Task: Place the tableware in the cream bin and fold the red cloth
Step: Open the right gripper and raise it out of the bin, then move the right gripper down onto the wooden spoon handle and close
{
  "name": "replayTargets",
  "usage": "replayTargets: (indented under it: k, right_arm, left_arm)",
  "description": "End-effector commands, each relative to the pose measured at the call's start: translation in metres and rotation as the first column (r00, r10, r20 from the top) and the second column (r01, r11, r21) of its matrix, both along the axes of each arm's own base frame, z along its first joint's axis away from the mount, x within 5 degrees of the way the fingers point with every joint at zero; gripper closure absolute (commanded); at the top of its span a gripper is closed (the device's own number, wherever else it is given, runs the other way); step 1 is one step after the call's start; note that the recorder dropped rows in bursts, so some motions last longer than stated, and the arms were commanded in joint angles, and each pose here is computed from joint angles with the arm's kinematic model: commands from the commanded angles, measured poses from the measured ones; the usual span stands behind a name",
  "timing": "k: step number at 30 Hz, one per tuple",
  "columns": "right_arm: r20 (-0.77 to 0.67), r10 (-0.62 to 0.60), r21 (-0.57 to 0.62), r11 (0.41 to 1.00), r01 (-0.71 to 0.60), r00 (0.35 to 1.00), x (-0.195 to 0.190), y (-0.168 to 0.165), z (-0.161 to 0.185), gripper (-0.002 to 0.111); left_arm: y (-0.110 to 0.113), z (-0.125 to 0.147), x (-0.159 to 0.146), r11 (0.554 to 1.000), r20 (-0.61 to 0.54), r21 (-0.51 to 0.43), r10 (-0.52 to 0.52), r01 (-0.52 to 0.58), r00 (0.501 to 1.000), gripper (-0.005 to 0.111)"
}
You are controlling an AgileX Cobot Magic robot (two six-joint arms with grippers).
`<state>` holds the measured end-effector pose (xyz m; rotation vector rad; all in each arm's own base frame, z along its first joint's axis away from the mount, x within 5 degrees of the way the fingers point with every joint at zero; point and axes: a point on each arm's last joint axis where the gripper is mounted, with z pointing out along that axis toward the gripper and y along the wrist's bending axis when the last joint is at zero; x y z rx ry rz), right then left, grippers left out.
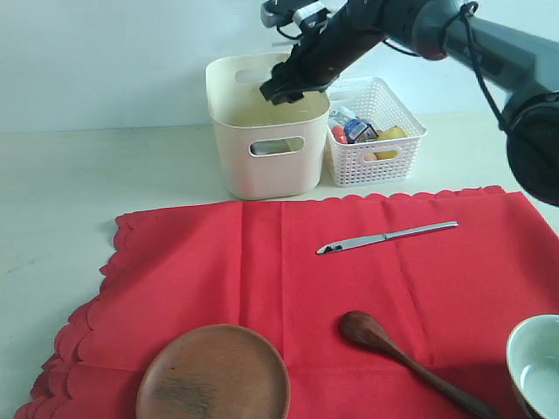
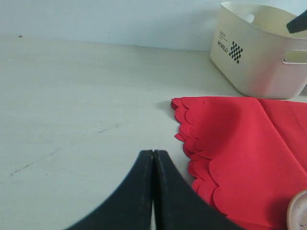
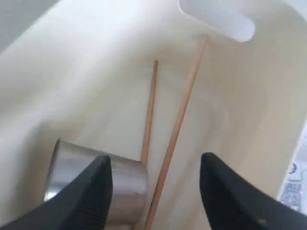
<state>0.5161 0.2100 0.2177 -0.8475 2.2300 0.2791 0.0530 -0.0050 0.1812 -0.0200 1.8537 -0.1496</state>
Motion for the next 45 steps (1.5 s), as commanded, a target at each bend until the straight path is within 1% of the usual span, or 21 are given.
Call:
replayTargets:
  k: [1, 4, 7, 11, 14, 17, 18, 22, 24, 27, 29, 31, 33, 34, 35, 42, 45]
  right_arm:
    - [-0.011, -0.006, 0.027, 1.0, 0.007, 1.0, -0.021, -0.007, 0.059, 0.054]
    - [-0.02, 0.011, -0.004, 1.0, -0.011, 1.0, -0.034, -0.013, 0.083, 0.055]
    - [-0.049, -0.038, -0.056, 0.998, 0.035, 0.998, -0.045, -0.023, 0.101, 0.062]
    - [-0.119, -0.091, -0.099, 0.992, 0.079, 0.989, -0.056, -0.042, 0.114, 0.079]
    - [-0.118, -0.109, -0.088, 0.991, 0.099, 0.987, -0.059, -0.054, 0.125, 0.09]
    - [-0.134, -0.128, -0.059, 0.991, 0.121, 0.983, -0.066, -0.065, 0.134, 0.106]
    - [-0.145, -0.127, -0.049, 0.991, 0.122, 0.981, -0.069, -0.067, 0.135, 0.108]
    - [-0.186, -0.128, -0.089, 0.99, 0.113, 0.974, -0.086, -0.074, 0.133, 0.108]
    - [-0.203, -0.132, -0.106, 0.988, 0.112, 0.97, -0.104, -0.08, 0.132, 0.108]
    - [-0.153, -0.157, -0.109, 0.984, 0.141, 0.976, -0.125, -0.089, 0.128, 0.108]
    - [-0.13, -0.172, -0.143, 0.978, 0.153, 0.976, -0.142, -0.097, 0.12, 0.108]
    - [-0.113, -0.204, -0.203, 0.963, 0.178, 0.972, -0.166, -0.11, 0.104, 0.108]
    - [-0.089, -0.242, -0.191, 0.956, 0.222, 0.966, -0.183, -0.117, 0.095, 0.108]
    - [-0.088, -0.243, -0.191, 0.956, 0.223, 0.966, -0.189, -0.118, 0.092, 0.108]
    - [-0.112, -0.245, -0.2, 0.955, 0.22, 0.963, -0.2, -0.121, 0.082, 0.108]
    - [-0.216, -0.253, -0.222, 0.953, 0.205, 0.943, -0.225, -0.126, 0.05, 0.108]
    - [-0.258, -0.259, -0.174, 0.96, 0.219, 0.931, -0.229, -0.123, 0.038, 0.108]
  left_arm:
    - [0.0, 0.0, 0.0, 1.0, 0.009, -0.001, 0.003, -0.003, 1.0, 0.107]
    - [0.0, 0.0, 0.0, 1.0, 0.009, -0.001, 0.003, -0.003, 1.0, 0.107]
    - [0.0, 0.0, 0.0, 1.0, 0.009, -0.001, 0.003, -0.003, 1.0, 0.107]
    - [0.0, 0.0, 0.0, 1.0, 0.009, -0.001, 0.003, -0.003, 1.0, 0.107]
    - [0.0, 0.0, 0.0, 1.0, 0.009, -0.001, 0.003, -0.003, 1.0, 0.107]
    - [0.0, 0.0, 0.0, 1.0, 0.009, -0.001, 0.003, -0.003, 1.0, 0.107]
    - [0.0, 0.0, 0.0, 1.0, 0.009, -0.001, 0.003, -0.003, 1.0, 0.107]
    - [0.0, 0.0, 0.0, 1.0, 0.009, -0.001, 0.003, -0.003, 1.0, 0.107]
    - [0.0, 0.0, 0.0, 1.0, 0.009, -0.001, 0.003, -0.003, 1.0, 0.107]
    - [0.0, 0.0, 0.0, 1.0, 0.009, -0.001, 0.003, -0.003, 1.0, 0.107]
    - [0.0, 0.0, 0.0, 1.0, 0.009, -0.001, 0.003, -0.003, 1.0, 0.107]
    - [0.0, 0.0, 0.0, 1.0, 0.009, -0.001, 0.003, -0.003, 1.0, 0.107]
    - [0.0, 0.0, 0.0, 1.0, 0.009, -0.001, 0.003, -0.003, 1.0, 0.107]
    - [0.0, 0.0, 0.0, 1.0, 0.009, -0.001, 0.003, -0.003, 1.0, 0.107]
    - [0.0, 0.0, 0.0, 1.0, 0.009, -0.001, 0.003, -0.003, 1.0, 0.107]
    - [0.0, 0.0, 0.0, 1.0, 0.009, -0.001, 0.003, -0.003, 1.0, 0.107]
    - [0.0, 0.0, 0.0, 1.0, 0.009, -0.001, 0.003, -0.003, 1.0, 0.107]
